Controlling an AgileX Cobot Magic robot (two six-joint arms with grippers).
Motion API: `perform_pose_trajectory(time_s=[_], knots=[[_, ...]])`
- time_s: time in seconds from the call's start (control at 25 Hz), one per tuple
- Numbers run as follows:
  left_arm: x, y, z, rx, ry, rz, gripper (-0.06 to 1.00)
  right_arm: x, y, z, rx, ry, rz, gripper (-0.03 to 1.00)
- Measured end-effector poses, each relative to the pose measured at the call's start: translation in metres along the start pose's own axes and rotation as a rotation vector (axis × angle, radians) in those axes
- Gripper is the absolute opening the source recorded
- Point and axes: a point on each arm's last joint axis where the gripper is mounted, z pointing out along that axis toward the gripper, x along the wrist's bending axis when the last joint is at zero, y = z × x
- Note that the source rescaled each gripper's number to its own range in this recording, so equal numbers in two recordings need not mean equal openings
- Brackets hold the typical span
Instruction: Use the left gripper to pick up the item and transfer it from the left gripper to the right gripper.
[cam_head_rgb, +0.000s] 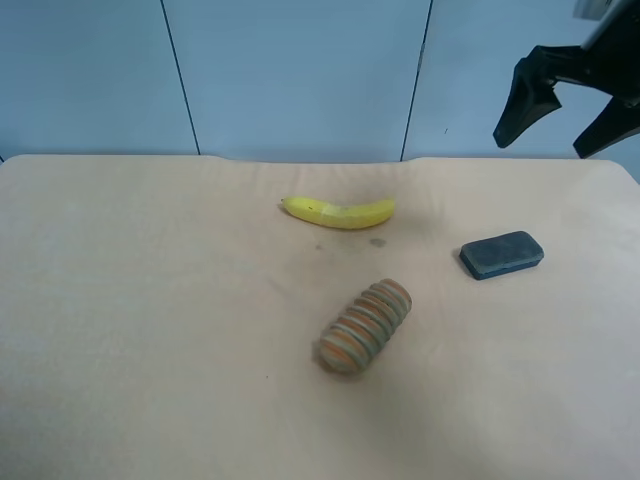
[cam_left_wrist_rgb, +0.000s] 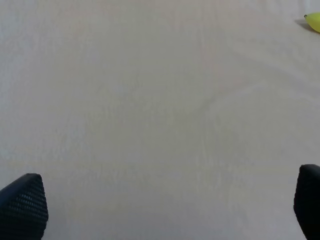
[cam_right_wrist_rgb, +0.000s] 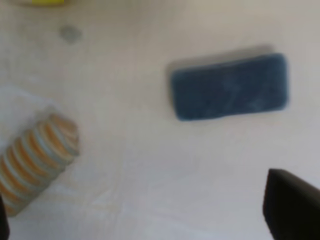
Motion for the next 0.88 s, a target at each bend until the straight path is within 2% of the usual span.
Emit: perform_pose_trajectory(time_s=[0.28, 0.4, 0.64, 0.88], knots=[[0.000, 0.000, 0.000, 0.000, 0.000, 0.000, 1.00, 0.012, -0.020, -0.055, -0.130, -0.122, -0.009, 1.00], [0.000, 0.000, 0.000, 0.000, 0.000, 0.000, 1.00, 0.025, -0.034, -0.071, -0.176, -0.129, -0.025, 1.00], [0.000, 0.000, 0.000, 0.000, 0.000, 0.000, 1.00, 0.044, -0.085, -0.061, -0.118, -0.097, -0.050, 1.00], [0.000, 0.000, 0.000, 0.000, 0.002, -0.001, 1.00, 0.049, -0.151, -0.053, -0.090, -0.081, -0.057, 1.00]])
